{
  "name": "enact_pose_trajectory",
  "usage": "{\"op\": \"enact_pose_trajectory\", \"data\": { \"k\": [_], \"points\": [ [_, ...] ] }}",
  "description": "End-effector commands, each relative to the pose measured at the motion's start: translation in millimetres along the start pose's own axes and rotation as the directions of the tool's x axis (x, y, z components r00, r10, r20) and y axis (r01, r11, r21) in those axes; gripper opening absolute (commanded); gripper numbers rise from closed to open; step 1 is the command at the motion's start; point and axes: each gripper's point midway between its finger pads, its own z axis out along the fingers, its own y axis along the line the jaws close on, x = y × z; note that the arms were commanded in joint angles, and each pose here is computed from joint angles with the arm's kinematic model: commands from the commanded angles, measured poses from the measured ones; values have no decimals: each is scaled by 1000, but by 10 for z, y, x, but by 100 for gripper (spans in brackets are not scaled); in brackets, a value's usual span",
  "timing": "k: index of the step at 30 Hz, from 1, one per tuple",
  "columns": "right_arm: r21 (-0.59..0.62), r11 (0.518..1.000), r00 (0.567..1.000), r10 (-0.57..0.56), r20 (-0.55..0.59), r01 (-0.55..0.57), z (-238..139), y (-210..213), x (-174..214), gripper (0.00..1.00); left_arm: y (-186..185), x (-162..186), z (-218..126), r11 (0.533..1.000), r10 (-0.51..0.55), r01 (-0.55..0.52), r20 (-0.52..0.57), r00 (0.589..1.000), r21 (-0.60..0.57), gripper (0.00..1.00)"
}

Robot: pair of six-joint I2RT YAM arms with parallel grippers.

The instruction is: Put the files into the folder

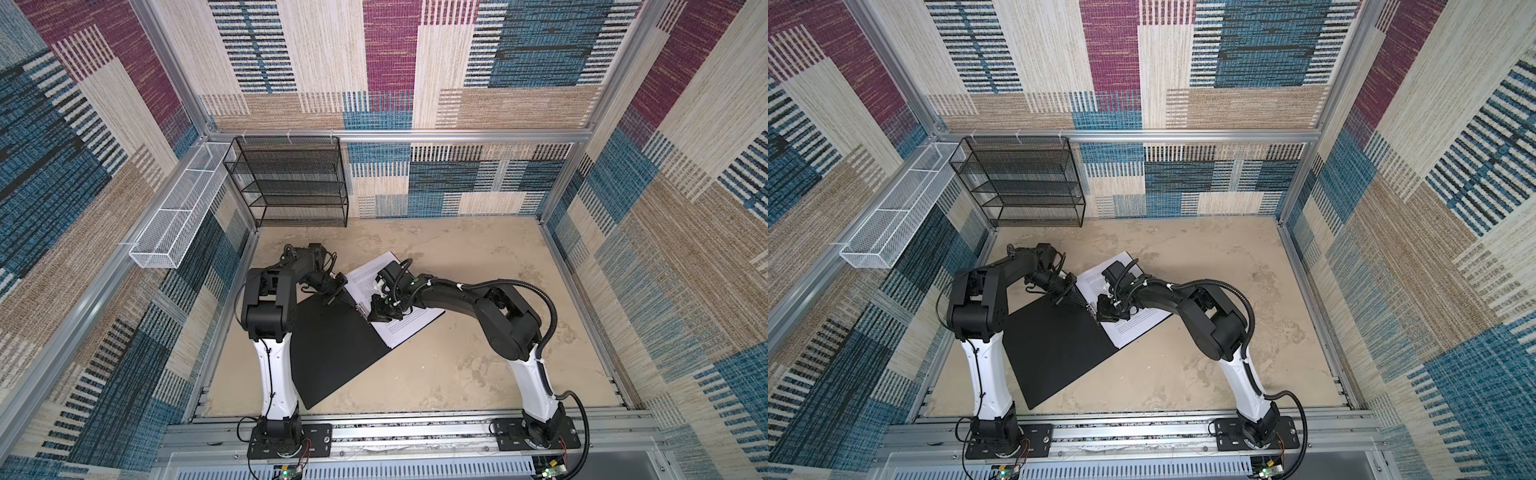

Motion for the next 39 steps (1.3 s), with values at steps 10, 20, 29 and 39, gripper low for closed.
{"op": "enact_pose_trajectory", "data": {
  "k": [10, 20, 29, 39],
  "points": [
    [214, 977, 978, -25, 206, -20, -106, -382, -405, 0, 694, -153, 147, 943, -31, 59, 89, 996, -329, 0],
    [227, 974, 983, -16, 181, -26, 45, -515, -346, 0, 694, -152, 150, 942, -31, 58, 88, 996, -329, 0],
    [187, 982, 988, -16, 156, -13, 105, -466, -297, 0, 689, -156, 146, 943, -31, 59, 90, 995, -328, 0],
    [64, 998, 990, -29, 141, 21, 19, -157, -293, 0, 700, -165, 179, 943, -38, 63, 83, 996, -327, 0]
  ]
}}
